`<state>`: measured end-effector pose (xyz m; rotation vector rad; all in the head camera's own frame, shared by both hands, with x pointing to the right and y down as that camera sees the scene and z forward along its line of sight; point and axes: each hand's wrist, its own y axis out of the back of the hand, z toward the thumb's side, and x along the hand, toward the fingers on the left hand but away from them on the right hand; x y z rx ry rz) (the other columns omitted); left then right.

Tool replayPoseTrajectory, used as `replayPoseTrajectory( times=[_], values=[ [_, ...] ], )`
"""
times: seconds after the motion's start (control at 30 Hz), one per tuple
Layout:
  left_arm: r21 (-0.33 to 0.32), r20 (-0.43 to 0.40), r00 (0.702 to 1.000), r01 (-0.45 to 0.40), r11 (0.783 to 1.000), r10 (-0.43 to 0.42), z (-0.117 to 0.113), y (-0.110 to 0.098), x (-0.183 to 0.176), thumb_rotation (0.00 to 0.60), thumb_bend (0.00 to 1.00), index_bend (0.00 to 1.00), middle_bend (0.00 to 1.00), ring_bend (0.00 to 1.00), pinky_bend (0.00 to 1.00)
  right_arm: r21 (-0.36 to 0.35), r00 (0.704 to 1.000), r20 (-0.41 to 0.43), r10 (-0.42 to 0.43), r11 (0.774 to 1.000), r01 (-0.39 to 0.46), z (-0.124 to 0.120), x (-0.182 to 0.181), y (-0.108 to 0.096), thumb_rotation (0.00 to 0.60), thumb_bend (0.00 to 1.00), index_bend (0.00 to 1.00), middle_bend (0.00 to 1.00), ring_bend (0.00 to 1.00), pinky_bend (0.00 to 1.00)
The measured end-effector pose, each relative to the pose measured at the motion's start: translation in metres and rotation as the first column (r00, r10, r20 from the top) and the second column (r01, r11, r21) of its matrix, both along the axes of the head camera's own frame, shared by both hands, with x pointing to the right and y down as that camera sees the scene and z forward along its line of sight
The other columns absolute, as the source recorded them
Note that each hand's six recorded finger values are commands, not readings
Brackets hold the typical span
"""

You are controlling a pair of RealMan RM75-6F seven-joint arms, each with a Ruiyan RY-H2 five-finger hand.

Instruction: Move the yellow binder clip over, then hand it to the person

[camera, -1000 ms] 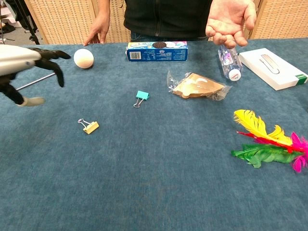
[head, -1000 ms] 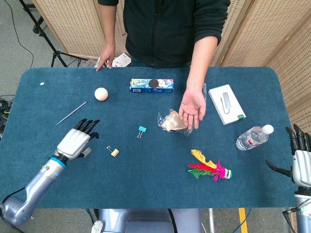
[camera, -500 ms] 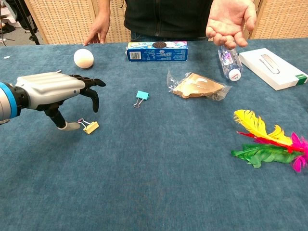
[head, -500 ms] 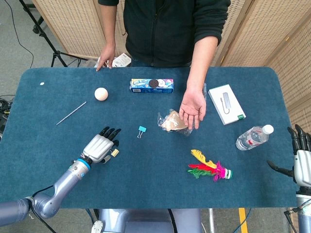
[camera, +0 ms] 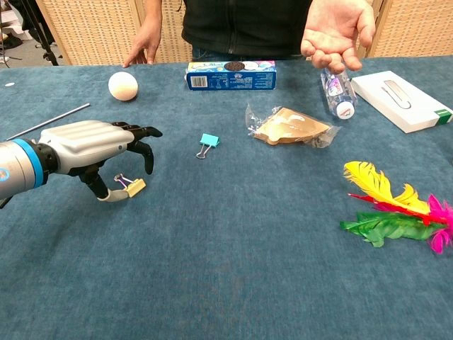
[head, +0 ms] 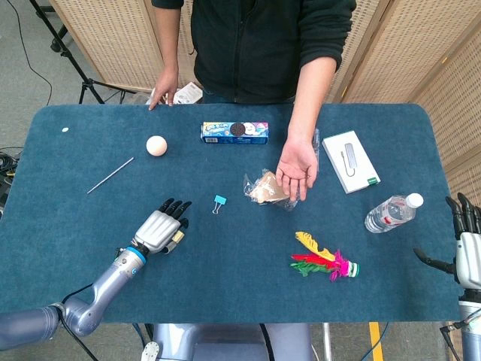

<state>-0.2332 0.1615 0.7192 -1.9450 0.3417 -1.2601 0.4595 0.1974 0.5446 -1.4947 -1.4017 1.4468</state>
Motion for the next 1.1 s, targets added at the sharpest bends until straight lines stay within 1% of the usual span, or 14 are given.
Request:
replayPoseTrajectory(
  times=[0.23, 0.4, 0.47, 0.6, 0.77, 0.97, 1.1],
  values=[
    [-0.009, 0.000, 1.000, 0.006, 1.000, -0.006, 0.006, 0.003, -0.001, 0.600, 0.30, 0.38, 0.00, 0.00, 0.00, 0.000, 1.000, 0.001, 0.004, 1.000, -0.004, 0.000, 0.001, 0.000, 0.600, 0.00, 0.01, 0.00, 0.00, 0.00],
    [-0.002, -0.005, 1.000, 0.006, 1.000, -0.006, 0.008, 0.004, 0.000, 0.600, 0.31, 0.39, 0.00, 0.00, 0.00, -0.005, 1.000, 0.004, 0.006, 1.000, -0.006, 0.001, 0.001, 0.000, 0.600, 0.00, 0.01, 0.00, 0.00, 0.00],
    [-0.001, -0.006, 1.000, 0.006, 1.000, -0.006, 0.008, 0.004, 0.000, 0.600, 0.31, 0.43, 0.00, 0.00, 0.00, -0.006, 1.000, 0.006, 0.006, 1.000, -0.006, 0.001, 0.001, 0.000, 0.600, 0.00, 0.01, 0.00, 0.00, 0.00],
    [0.006, -0.005, 1.000, 0.005, 1.000, -0.005, 0.009, 0.004, 0.001, 0.600, 0.35, 0.55, 0.00, 0.00, 0.00, -0.007, 1.000, 0.008, 0.008, 1.000, -0.008, 0.001, 0.001, 0.000, 0.600, 0.00, 0.01, 0.00, 0.00, 0.00],
    [0.019, -0.011, 1.000, 0.008, 1.000, -0.008, 0.007, 0.004, 0.002, 0.600, 0.38, 0.65, 0.00, 0.00, 0.00, -0.007, 1.000, 0.011, 0.008, 1.000, -0.008, 0.001, 0.001, -0.001, 0.600, 0.00, 0.01, 0.00, 0.00, 0.00],
    [0.047, -0.010, 1.000, -0.006, 0.999, 0.006, 0.005, 0.004, 0.002, 0.600, 0.39, 0.66, 0.00, 0.00, 0.00, -0.008, 1.000, 0.016, 0.010, 1.000, -0.010, 0.000, 0.001, 0.000, 0.600, 0.00, 0.01, 0.00, 0.00, 0.00],
    [0.091, -0.026, 0.999, -0.039, 0.995, 0.041, -0.004, 0.004, 0.010, 0.600, 0.39, 0.67, 0.00, 0.00, 0.00, -0.008, 1.000, 0.021, 0.013, 1.000, -0.013, 0.000, 0.002, 0.000, 0.600, 0.00, 0.01, 0.00, 0.00, 0.00]
  ],
)
